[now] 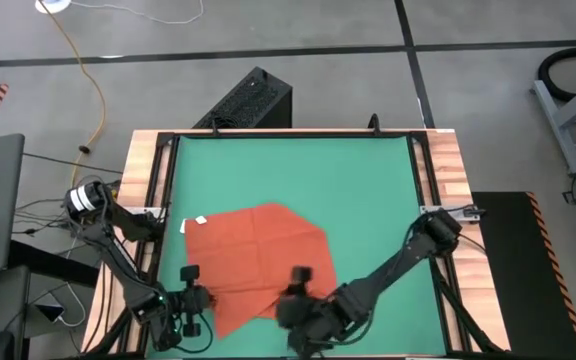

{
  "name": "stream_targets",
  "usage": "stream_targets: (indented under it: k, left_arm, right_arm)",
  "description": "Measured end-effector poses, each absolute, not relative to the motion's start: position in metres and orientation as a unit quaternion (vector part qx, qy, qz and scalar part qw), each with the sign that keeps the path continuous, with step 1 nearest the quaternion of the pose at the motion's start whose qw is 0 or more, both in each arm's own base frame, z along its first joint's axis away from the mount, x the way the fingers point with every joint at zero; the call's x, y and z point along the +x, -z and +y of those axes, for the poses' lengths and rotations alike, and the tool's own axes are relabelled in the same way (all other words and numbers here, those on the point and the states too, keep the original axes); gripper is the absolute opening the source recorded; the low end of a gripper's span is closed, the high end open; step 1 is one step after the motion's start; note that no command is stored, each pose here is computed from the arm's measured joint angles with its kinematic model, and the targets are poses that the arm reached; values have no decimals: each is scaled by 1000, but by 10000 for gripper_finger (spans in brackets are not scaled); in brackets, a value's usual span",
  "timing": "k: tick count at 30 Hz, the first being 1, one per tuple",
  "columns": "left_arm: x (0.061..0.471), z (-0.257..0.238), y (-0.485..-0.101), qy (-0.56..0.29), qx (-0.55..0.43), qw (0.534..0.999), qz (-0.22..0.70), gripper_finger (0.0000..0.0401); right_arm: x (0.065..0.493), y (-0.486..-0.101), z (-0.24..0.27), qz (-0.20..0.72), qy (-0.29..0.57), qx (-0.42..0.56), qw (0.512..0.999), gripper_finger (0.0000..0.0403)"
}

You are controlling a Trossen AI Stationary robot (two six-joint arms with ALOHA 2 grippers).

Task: Roll towel
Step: Fold the orange towel

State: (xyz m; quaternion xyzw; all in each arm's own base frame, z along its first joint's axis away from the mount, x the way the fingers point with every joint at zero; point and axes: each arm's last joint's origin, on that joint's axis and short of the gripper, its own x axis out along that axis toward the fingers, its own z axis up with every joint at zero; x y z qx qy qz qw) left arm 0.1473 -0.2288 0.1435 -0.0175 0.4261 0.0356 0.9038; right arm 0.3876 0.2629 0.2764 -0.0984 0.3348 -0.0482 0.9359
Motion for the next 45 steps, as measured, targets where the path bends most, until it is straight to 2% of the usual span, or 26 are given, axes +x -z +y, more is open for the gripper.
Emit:
stream_targets:
  k: [3,8,14,21,25,30,35,45]
  left_arm:
    - [153,-229,-145,-25,-10,909,415,0]
    - [159,-228,-147,-27,2,918,396,0]
    - [169,-223,-148,-52,-4,926,374,0]
    - [185,-216,-150,-63,-18,930,361,0]
    - [193,-213,-152,-63,-22,934,351,0]
    - [197,-211,-154,-72,-29,937,340,0]
    - [199,-210,-155,-88,-14,944,318,0]
    - [199,-210,-156,-92,-9,947,308,0]
  right_arm:
    - [406,-268,260,286,-19,-96,953,165]
    - [427,-244,253,225,-43,-84,970,154]
    - [439,-185,276,246,-78,-116,959,144]
    - [454,-162,302,239,-75,-162,954,144]
    - [459,-154,314,248,-12,-189,950,144]
    - [462,-150,316,256,62,-113,958,144]
    - [462,-151,316,245,90,-15,965,144]
    - [470,-151,306,233,121,89,961,143]
